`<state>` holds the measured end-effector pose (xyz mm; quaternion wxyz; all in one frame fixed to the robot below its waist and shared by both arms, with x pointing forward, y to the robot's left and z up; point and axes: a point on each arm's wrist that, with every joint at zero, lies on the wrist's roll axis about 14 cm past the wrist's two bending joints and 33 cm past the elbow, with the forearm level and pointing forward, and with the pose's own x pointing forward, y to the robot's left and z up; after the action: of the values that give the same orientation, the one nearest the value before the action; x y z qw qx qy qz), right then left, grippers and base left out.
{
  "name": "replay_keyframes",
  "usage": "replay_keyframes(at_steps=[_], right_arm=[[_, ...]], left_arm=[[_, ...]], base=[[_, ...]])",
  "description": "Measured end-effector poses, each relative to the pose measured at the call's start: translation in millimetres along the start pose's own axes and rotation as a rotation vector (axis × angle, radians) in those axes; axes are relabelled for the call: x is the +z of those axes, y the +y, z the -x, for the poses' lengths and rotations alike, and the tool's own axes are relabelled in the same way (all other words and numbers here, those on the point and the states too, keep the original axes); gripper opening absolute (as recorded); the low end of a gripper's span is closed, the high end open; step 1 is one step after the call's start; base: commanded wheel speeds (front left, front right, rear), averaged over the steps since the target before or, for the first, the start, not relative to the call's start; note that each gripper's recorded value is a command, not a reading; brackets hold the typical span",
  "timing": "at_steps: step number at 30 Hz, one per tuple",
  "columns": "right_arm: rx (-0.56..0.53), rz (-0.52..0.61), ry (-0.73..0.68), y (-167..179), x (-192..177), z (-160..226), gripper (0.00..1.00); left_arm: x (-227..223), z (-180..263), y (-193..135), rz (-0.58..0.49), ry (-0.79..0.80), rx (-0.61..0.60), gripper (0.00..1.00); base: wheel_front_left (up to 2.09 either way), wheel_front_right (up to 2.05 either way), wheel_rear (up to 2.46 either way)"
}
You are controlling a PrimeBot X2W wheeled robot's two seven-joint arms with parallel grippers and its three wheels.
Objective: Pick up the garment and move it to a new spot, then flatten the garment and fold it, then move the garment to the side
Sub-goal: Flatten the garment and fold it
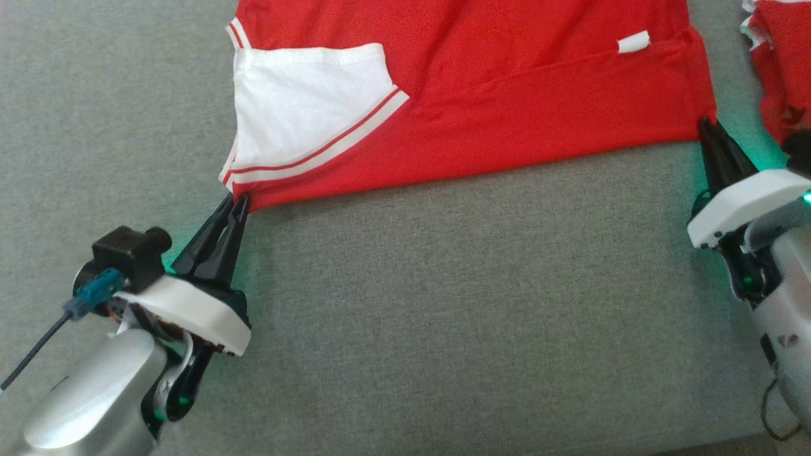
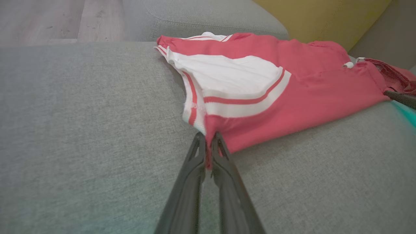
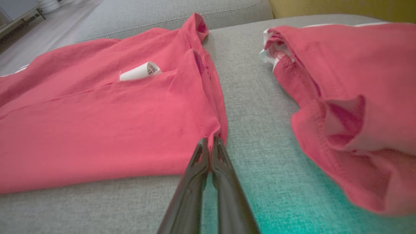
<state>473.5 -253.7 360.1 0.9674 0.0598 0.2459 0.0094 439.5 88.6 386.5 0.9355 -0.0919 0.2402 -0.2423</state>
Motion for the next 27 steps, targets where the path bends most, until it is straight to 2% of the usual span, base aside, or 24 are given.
replay_keyframes(at_steps=[6, 14, 20, 24, 27], right_arm=[[0.031, 0.042, -0.002, 0.8, 1.5, 13.4, 0.00], [0.048, 0.051, 0.016, -9.7, -17.8, 55.6, 0.00], [0.058, 0.022, 0.050, -12.4, -43.6, 86.6, 0.00], [0.039, -0.013, 0.090, -19.0, -66.5, 109.8, 0.00], [0.031, -0.018, 0.091, -20.1, -69.8, 119.2, 0.00]], left_arm=[[8.6, 14.6, -5.4, -0.005, -0.041, 0.005, 0.00], [-22.5, 65.6, -33.6, 0.061, -0.030, 0.028, 0.00], [-40.2, 92.9, -43.2, 0.100, -0.020, 0.070, 0.00], [-55.2, 103.4, -52.1, 0.141, 0.024, 0.058, 0.00], [-60.4, 107.0, -52.4, 0.150, 0.044, 0.060, 0.00]], base=[[0.00, 0.00, 0.00], [0.00, 0.00, 0.00], [0.00, 0.00, 0.00], [0.00, 0.00, 0.00], [0.00, 0.00, 0.00]])
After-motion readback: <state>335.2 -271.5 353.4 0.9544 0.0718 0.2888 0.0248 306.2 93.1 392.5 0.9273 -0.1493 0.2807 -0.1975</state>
